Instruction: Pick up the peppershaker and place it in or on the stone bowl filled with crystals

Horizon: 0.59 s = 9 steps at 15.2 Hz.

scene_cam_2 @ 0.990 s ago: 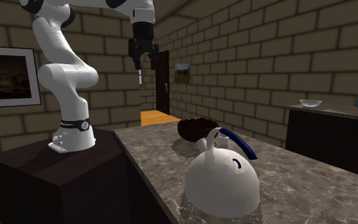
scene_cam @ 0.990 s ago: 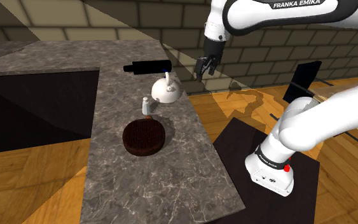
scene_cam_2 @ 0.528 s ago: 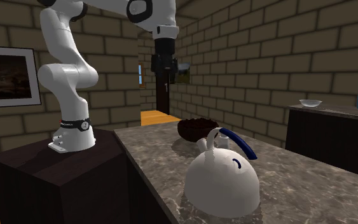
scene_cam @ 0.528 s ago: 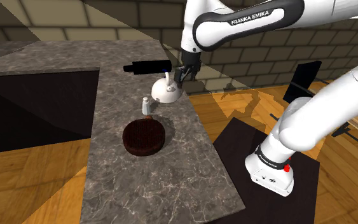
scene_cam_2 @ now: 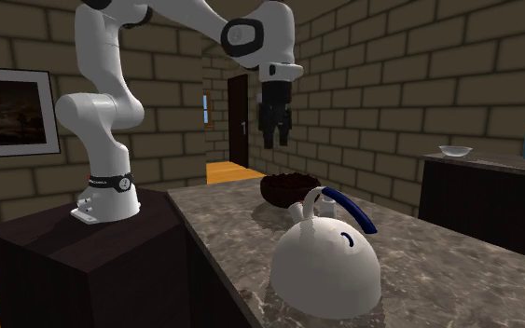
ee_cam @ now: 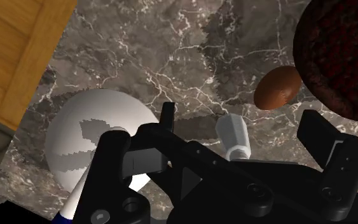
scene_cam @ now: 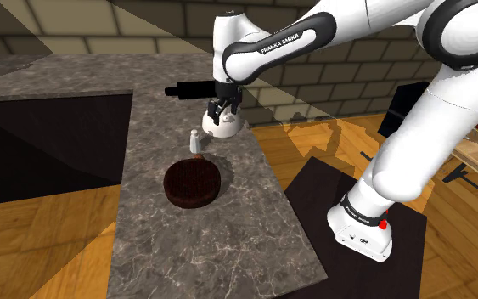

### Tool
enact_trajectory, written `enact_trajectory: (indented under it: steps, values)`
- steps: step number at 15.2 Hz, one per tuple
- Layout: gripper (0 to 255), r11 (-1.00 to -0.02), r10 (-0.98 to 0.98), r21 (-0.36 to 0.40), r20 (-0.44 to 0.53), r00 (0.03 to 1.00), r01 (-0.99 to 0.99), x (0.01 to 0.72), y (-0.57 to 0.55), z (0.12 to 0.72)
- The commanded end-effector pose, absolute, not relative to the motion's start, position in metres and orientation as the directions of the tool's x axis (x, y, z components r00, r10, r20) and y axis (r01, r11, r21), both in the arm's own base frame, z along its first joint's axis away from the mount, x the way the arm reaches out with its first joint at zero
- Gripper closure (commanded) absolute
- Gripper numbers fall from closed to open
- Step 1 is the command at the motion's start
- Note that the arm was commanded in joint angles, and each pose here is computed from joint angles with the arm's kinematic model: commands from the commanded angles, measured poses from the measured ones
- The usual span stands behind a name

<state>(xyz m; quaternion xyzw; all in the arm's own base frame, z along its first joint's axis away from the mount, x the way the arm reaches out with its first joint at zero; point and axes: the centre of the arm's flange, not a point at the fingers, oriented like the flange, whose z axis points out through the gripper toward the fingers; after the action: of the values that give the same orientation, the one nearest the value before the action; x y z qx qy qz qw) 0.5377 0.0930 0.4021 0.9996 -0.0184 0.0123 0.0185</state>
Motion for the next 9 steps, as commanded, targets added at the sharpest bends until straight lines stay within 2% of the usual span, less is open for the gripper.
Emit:
enact_trajectory:
  steps: [1, 9]
  values:
    - [0, -0.998, -0.032, 0.046, 0.024, 0.999, -0.033, 0.556, 0.104, 0.387]
    - [0, -0.996, -0.013, 0.082, 0.020, 1.000, -0.015, 0.638, 0.133, 0.325]
